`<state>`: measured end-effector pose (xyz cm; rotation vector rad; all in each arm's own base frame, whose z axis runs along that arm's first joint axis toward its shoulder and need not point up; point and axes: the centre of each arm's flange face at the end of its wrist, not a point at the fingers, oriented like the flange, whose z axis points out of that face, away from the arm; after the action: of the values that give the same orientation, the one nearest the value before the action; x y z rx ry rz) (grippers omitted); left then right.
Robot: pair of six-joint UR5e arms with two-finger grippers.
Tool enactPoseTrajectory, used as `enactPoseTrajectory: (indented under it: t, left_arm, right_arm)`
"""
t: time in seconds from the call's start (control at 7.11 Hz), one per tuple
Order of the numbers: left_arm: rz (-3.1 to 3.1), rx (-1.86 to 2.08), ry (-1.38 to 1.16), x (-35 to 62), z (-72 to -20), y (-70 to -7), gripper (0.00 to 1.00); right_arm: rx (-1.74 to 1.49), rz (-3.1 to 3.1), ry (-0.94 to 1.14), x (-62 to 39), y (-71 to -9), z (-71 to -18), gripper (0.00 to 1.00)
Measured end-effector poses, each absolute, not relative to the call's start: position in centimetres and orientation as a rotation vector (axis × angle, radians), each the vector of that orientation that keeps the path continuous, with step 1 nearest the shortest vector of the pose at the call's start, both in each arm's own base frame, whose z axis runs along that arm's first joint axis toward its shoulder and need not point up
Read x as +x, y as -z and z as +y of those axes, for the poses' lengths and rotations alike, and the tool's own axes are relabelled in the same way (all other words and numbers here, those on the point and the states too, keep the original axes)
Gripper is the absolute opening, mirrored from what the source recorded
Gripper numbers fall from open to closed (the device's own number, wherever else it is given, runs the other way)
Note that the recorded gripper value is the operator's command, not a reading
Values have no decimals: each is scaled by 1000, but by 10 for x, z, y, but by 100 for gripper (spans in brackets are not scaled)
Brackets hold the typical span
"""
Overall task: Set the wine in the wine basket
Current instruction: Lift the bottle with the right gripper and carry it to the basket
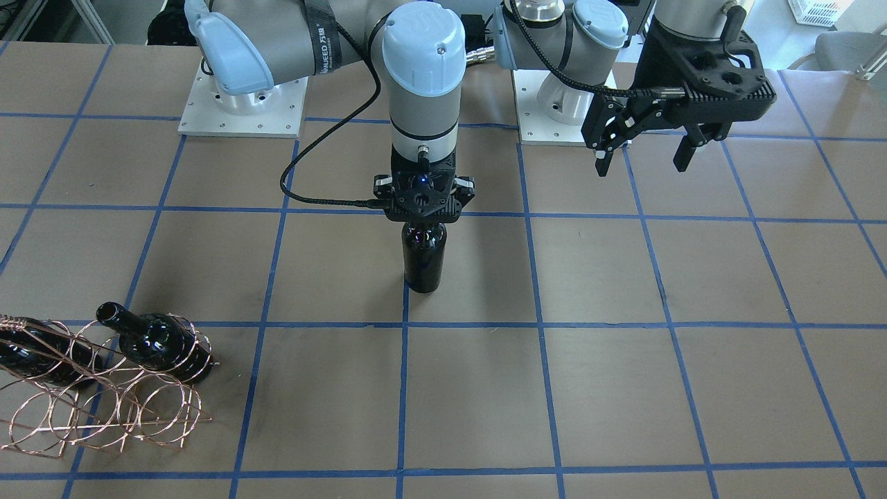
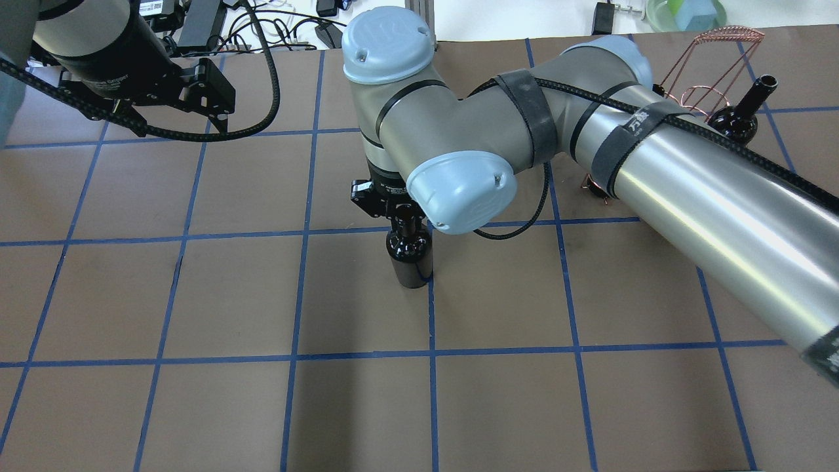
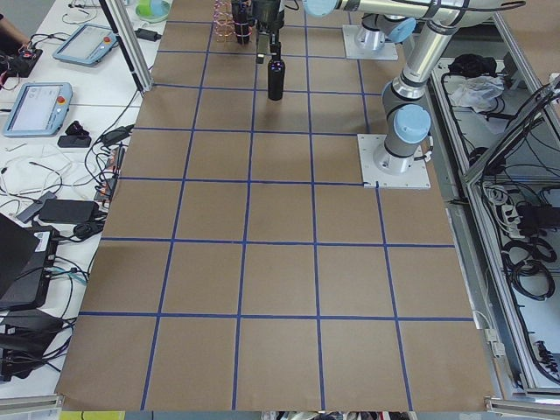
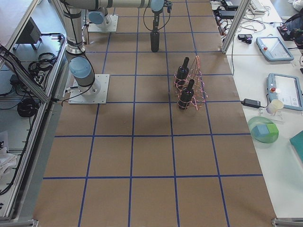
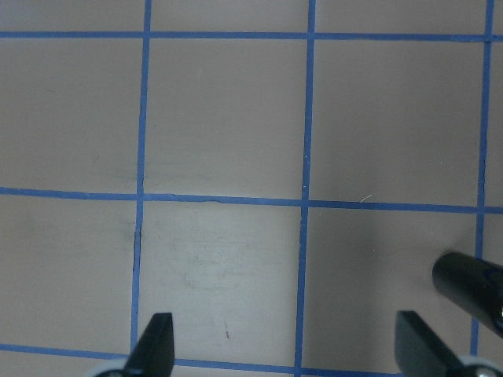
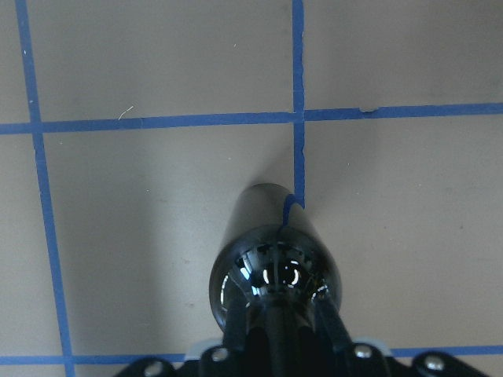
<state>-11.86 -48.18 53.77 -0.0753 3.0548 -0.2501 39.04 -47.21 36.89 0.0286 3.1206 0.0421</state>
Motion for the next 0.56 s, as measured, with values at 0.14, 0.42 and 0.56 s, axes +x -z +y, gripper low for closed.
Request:
enactPoseTrajectory:
  t: [0.14, 0.42, 0.56]
  left_arm:
    - [3054, -75, 249, -119, -482, -538, 100]
    - [3053, -74, 248, -119, -482, -538, 100]
    - [3053, -74, 247, -119, -481, -538, 100]
  right_arm:
    - [7, 3125, -43, 382, -376, -478, 0]
    - [-33, 3130, -24, 344, -418, -503, 0]
    - [-59, 3127, -5, 313, -443, -512, 0]
